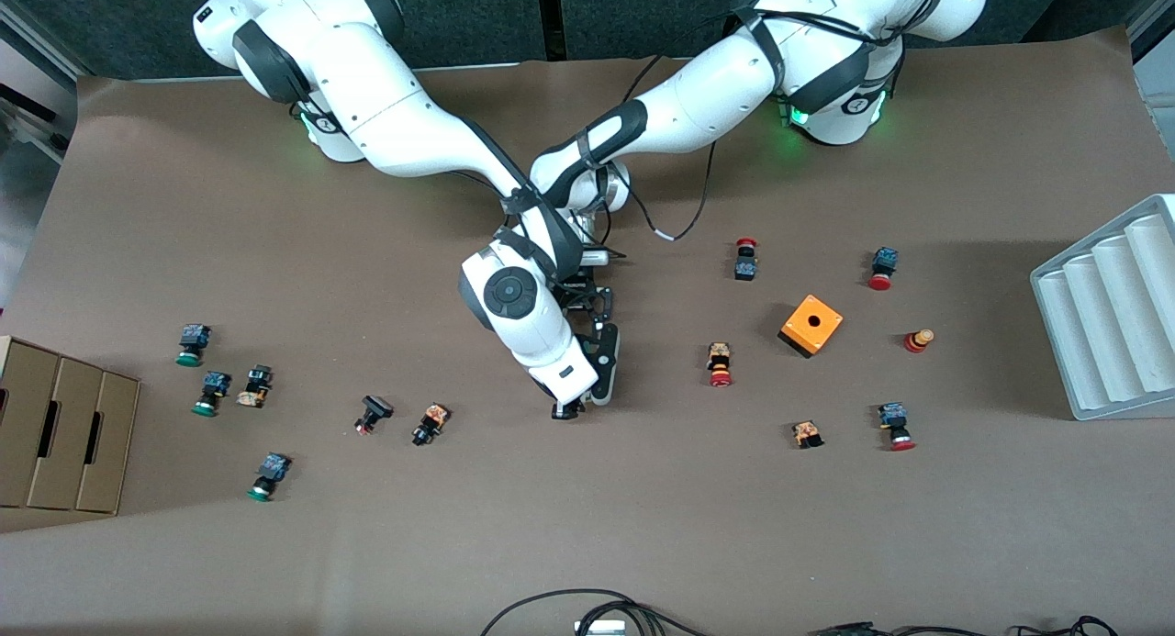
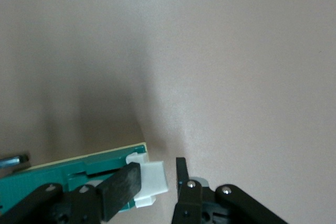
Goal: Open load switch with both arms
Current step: 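Push the white handle down toward the base with the right gripper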
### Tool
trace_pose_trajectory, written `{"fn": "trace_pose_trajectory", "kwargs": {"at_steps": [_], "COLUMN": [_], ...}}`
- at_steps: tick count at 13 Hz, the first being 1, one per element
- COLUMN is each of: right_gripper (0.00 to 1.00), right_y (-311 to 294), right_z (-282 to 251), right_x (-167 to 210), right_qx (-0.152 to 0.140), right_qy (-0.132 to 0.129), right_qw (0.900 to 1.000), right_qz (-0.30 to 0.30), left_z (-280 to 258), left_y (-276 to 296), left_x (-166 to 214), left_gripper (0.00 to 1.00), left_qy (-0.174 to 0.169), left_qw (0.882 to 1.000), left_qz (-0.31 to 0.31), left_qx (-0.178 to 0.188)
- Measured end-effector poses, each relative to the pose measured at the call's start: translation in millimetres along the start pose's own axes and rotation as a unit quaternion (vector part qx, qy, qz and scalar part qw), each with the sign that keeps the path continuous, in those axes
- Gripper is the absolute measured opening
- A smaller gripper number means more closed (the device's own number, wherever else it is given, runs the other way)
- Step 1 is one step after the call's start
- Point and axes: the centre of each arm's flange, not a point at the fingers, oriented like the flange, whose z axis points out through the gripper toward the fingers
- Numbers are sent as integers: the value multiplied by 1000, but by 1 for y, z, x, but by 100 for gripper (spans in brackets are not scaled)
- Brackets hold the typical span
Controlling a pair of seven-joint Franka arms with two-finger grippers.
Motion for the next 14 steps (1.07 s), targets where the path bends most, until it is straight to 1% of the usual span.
{"fn": "trace_pose_trajectory", "kwargs": {"at_steps": [7,10,14], "right_gripper": [35,33,33], "right_y": [-3,-3,-4], "right_z": [4,3,-2], "right_x": [-2,-3,-2], "right_qx": [4,8,10], "right_qy": [-3,-7,-9], "right_qw": [1000,1000,1000], "right_qz": [0,0,0], "left_z": [0,0,0], "left_y": [0,0,0], "left_x": [0,0,0], "left_gripper": [72,72,72], "left_qy": [0,0,0], "left_qw": [1000,1000,1000], "left_qz": [0,0,0], "left_qx": [0,0,0]}}
